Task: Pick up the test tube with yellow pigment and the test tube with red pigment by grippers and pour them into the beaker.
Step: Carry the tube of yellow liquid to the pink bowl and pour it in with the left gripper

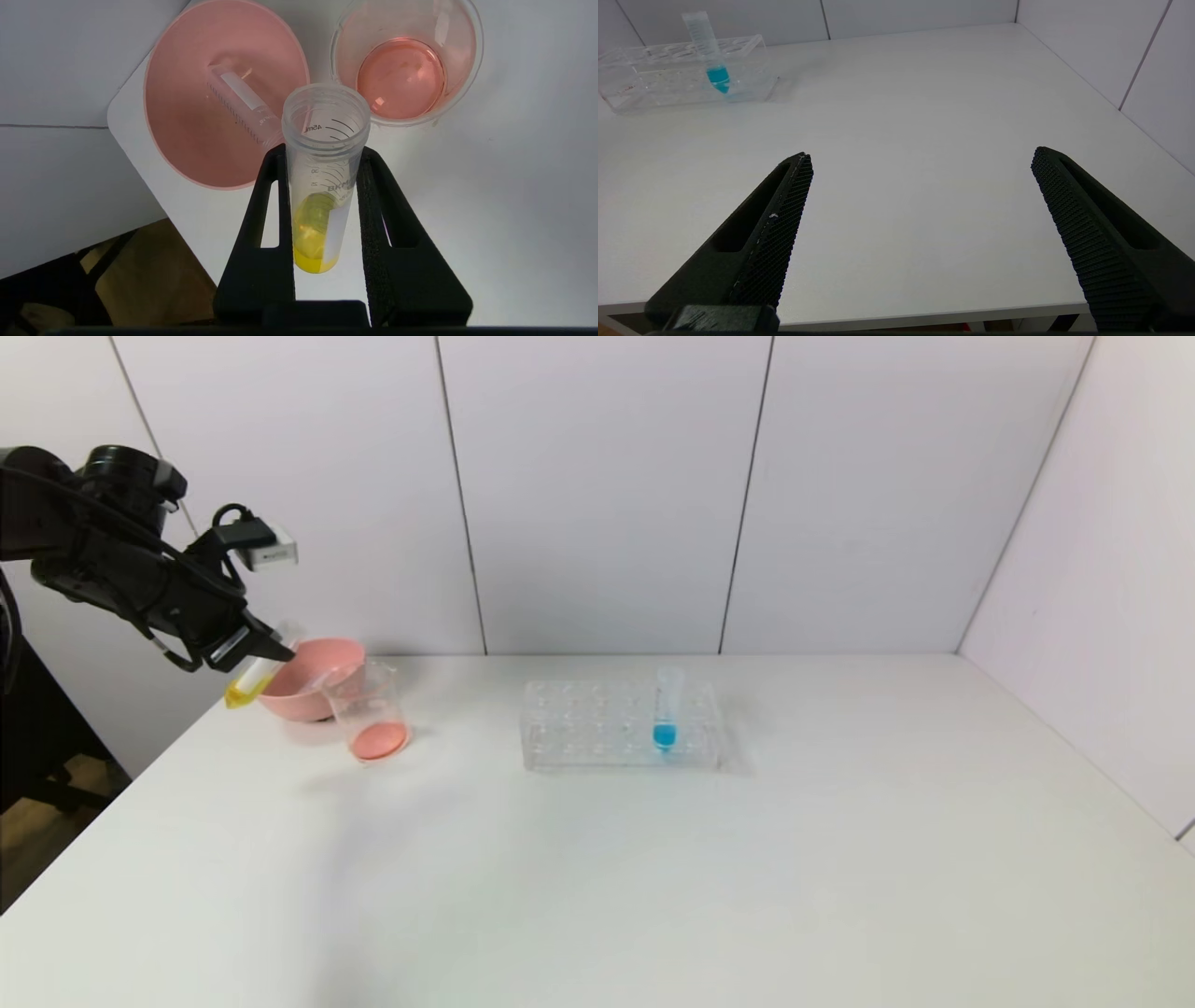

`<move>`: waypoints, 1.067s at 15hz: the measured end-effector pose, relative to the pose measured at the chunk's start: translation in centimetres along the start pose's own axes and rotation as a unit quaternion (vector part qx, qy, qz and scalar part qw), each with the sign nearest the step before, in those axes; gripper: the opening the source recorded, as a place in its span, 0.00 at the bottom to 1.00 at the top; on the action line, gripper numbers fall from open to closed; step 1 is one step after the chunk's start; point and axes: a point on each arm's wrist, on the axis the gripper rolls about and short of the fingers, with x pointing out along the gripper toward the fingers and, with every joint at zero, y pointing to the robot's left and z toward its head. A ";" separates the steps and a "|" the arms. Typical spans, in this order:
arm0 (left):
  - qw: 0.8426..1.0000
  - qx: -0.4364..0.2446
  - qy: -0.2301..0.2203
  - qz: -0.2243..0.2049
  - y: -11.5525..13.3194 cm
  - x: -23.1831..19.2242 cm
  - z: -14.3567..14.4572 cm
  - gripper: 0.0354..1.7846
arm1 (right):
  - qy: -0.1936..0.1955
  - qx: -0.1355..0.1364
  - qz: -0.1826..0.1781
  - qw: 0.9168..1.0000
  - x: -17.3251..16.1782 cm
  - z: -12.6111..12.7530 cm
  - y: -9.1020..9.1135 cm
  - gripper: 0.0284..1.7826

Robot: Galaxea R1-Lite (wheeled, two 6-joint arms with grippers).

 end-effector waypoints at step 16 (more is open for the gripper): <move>0.964 0.177 0.171 0.102 -5.1 3.3 5.2 0.22 | 0.000 0.000 0.000 1.000 0.0 0.0 0.0 0.96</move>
